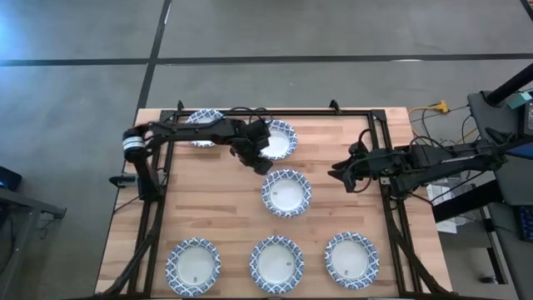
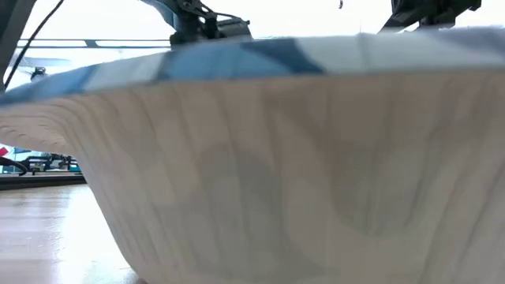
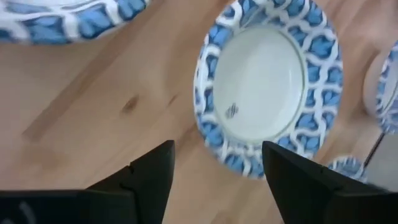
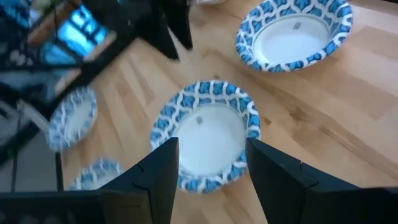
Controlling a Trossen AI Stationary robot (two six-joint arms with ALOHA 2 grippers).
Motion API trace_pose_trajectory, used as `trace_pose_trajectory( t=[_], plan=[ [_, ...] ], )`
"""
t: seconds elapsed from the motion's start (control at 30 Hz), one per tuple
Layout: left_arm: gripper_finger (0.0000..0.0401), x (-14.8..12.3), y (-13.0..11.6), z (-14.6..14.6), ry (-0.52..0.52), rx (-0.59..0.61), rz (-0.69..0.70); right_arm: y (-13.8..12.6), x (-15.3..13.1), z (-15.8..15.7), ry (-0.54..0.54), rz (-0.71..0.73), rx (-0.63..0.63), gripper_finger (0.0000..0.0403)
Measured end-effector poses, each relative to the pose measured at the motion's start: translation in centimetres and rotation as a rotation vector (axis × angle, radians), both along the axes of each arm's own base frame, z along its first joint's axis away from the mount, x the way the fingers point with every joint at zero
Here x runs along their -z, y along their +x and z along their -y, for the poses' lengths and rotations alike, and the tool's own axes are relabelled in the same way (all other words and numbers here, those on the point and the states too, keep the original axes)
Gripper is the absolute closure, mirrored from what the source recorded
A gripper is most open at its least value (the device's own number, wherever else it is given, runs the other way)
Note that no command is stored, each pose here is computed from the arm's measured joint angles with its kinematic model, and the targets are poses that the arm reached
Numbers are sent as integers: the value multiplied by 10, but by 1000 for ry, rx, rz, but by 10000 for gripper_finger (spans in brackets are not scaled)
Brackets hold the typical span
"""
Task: Nest bowls inside each other
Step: Stack the blue paper bowl into the blue paper bowl
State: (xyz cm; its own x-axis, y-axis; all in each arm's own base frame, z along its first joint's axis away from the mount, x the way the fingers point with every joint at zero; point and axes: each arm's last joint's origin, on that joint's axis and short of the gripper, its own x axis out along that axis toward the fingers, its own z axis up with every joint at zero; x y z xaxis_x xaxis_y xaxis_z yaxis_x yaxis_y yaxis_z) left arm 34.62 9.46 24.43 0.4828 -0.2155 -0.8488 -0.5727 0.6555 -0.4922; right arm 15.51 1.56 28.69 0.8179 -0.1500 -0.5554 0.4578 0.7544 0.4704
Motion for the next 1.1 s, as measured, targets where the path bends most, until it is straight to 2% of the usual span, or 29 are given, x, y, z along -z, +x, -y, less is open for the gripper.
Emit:
trace_pose_trajectory(
  t=[0.13, 0.33, 0.53, 0.73, 1.1],
  plan=[
    [175, -24, -15, 13, 53, 77, 33, -5, 12, -6, 12, -105, -162, 223],
    [175, -63, -41, 43, 140, 214, 137, -10, 36, -23, 119, -204, -452, 223],
    [175, -83, -77, 70, 240, 240, 213, -11, 54, -42, 56, -212, -677, 222],
    [175, -77, -119, 87, 319, 242, 219, 3, 68, -57, 57, -220, -731, 222],
    [175, -34, -182, 95, 258, 158, 189, 27, 104, -76, 159, -480, -834, 222]
  ],
)
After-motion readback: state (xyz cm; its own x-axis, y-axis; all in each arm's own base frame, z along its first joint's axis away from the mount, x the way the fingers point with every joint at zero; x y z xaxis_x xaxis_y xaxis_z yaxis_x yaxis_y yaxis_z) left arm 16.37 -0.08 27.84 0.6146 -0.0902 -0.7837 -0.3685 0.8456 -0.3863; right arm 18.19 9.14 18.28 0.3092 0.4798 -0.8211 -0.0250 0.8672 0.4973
